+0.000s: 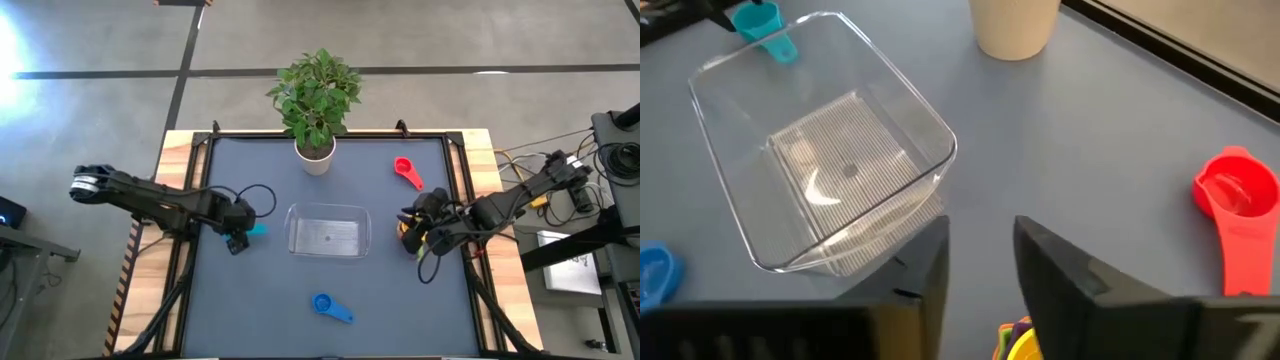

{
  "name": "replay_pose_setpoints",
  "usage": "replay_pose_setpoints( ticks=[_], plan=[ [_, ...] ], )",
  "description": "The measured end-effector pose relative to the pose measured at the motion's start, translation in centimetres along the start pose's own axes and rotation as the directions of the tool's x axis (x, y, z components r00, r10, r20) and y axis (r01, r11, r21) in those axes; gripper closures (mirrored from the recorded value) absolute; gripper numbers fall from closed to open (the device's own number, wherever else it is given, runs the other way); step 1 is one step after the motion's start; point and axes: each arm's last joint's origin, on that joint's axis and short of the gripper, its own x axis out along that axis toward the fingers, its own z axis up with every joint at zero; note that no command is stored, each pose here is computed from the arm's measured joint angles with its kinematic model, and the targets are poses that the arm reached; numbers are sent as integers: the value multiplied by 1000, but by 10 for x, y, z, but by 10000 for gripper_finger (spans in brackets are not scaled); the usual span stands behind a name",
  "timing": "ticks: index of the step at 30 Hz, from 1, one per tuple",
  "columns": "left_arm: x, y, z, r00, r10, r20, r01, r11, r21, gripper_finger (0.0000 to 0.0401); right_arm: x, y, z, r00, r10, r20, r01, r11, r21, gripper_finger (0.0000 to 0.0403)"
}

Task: Nest measuring cups in basket
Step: Stack the light blue measuring cup on top of the yellow measuring cup

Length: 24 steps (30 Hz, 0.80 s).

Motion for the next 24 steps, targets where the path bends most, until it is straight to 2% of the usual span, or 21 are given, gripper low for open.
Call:
replay_pose_setpoints(
  ticks=[6,12,14,16,20,21,24],
  plan=[
    [13,2,-3,999,34,-43,-35,999,-27,139,4,3,-2,1000,-16,-11,16,1000,-19,225],
    [27,2,-3,992,105,-67,-107,994,-26,154,3,2,-1,1000,-9,-4,9,1000,-12,208],
    [31,2,-3,989,127,-74,-129,991,-21,182,2,2,-1,1000,-7,-2,7,1000,-11,209],
    [32,0,-1,986,139,-89,-141,990,-13,229,2,2,-1,1000,-6,-2,6,1000,-12,213],
    [24,-6,8,990,121,-67,-120,993,21,363,0,0,0,1000,1,3,-1,1000,-5,221],
    [20,-8,10,991,116,-61,-115,993,24,381,-1,0,0,1000,3,4,-3,1000,-2,223],
    [-1,-14,21,994,111,-23,-110,994,21,384,-1,-1,1,1000,-5,21,5,1000,2,229]
  ],
)
